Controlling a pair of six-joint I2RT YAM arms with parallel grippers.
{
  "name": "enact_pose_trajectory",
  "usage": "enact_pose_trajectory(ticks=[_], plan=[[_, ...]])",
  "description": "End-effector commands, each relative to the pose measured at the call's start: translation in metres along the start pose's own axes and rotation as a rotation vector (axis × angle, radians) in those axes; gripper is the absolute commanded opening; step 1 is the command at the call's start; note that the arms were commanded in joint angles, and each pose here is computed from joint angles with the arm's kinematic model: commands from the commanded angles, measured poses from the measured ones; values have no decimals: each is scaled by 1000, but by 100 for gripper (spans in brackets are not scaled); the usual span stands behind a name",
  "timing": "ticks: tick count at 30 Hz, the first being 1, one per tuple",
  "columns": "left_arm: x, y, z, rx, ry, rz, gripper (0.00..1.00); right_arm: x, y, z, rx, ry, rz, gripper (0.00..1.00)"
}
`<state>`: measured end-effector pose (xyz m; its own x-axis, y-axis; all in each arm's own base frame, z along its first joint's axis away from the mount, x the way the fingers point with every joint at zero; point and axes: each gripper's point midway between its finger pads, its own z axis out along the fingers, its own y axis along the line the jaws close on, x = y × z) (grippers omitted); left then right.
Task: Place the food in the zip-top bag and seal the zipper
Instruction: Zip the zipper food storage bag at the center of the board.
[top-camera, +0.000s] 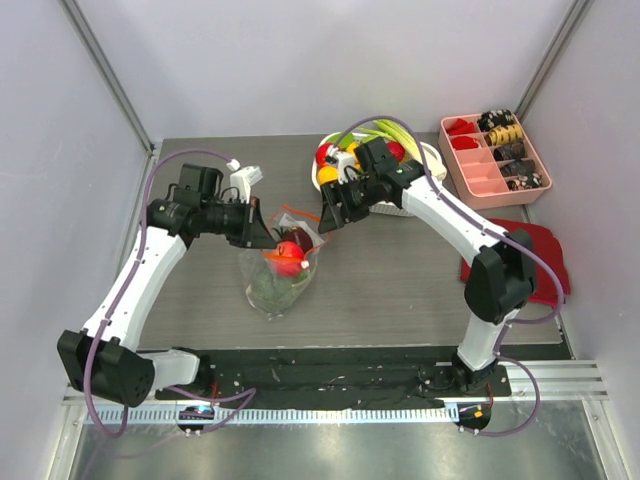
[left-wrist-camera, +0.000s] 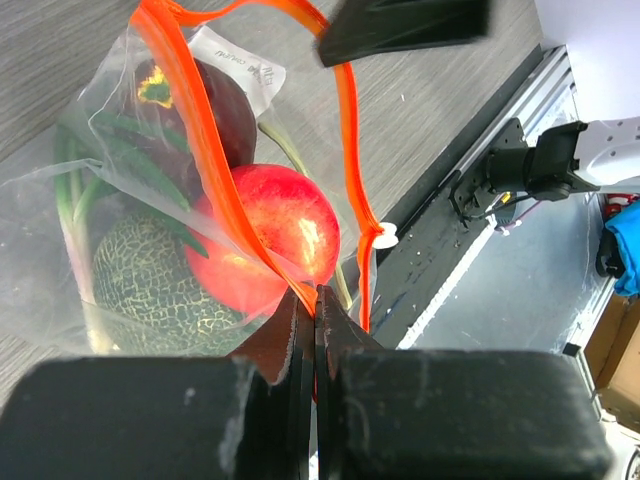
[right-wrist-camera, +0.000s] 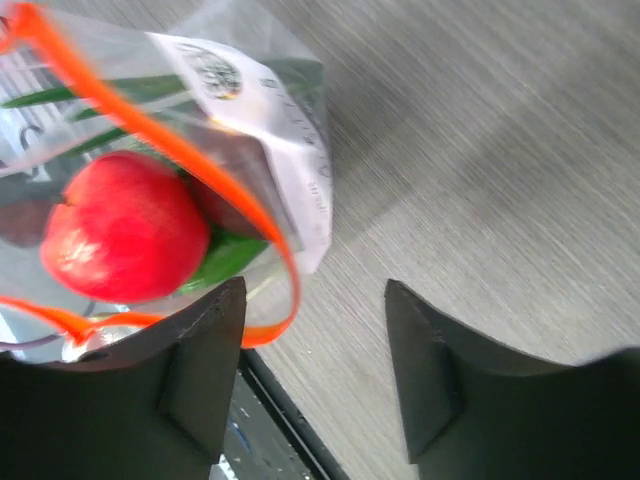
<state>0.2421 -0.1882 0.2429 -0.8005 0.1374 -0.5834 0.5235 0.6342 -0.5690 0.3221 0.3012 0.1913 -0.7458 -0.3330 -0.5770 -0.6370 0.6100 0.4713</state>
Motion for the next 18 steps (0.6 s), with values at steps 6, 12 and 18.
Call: enact_pose_trajectory(ticks=[6,12,18], plan=[[-6,-7,-12,-9,-42,78,0,-13,54,-12,-282,-12,-6,1],[-28,7,-9,-84,-54,61,0,-20,104,-62,-407,-167,80,1],[-44,10,8,-57,-10,113,3,-13,109,-58,-402,-281,263,1]])
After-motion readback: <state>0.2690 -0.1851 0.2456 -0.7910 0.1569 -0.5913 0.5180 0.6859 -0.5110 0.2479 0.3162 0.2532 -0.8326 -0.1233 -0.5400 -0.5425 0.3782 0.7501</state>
